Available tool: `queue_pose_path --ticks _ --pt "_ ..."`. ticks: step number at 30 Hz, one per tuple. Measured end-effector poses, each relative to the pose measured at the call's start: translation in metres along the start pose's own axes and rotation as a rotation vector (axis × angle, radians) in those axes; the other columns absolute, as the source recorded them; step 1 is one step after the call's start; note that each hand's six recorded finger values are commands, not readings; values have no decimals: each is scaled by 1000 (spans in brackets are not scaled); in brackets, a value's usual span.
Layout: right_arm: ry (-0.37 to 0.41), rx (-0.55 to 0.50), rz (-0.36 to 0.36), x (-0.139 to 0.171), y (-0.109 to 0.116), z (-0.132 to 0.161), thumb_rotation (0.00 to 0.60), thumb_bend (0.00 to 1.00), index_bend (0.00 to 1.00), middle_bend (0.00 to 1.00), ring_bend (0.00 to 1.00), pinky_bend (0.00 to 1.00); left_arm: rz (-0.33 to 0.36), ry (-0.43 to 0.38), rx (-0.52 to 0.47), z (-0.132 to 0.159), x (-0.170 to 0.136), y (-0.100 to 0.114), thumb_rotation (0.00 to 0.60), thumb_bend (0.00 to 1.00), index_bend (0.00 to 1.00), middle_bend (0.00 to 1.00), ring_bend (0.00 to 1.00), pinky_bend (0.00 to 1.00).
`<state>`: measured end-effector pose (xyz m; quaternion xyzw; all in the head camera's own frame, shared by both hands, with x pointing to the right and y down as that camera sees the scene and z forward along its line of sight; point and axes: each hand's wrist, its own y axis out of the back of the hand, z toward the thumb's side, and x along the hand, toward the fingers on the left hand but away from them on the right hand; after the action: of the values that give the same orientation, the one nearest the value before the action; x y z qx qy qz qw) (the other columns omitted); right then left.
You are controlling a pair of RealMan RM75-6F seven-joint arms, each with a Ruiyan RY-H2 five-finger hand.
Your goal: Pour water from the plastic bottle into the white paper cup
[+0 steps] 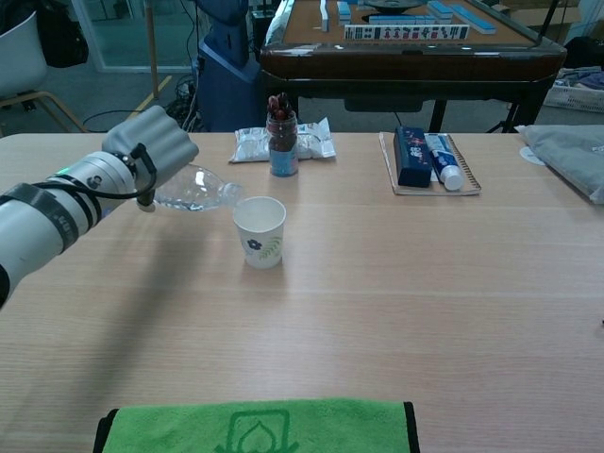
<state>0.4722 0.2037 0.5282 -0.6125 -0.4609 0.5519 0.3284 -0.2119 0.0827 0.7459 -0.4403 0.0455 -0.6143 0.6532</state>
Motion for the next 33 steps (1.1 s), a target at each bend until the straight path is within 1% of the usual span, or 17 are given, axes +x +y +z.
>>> queue_pose_path --ticks 12,29,33 --pt "0 -1 2 0 -1 0 600 182 377 365 376 575 41 -18 63 -3 2 7 600 176 601 600 589 750" --pt "2 -5 1 0 0 0 600 182 377 365 376 575 31 -32 126 0 5 6 600 176 597 600 589 750" --pt "2 -4 2 0 0 0 600 182 377 365 376 575 27 -26 120 0 5 7 600 177 597 600 589 750"
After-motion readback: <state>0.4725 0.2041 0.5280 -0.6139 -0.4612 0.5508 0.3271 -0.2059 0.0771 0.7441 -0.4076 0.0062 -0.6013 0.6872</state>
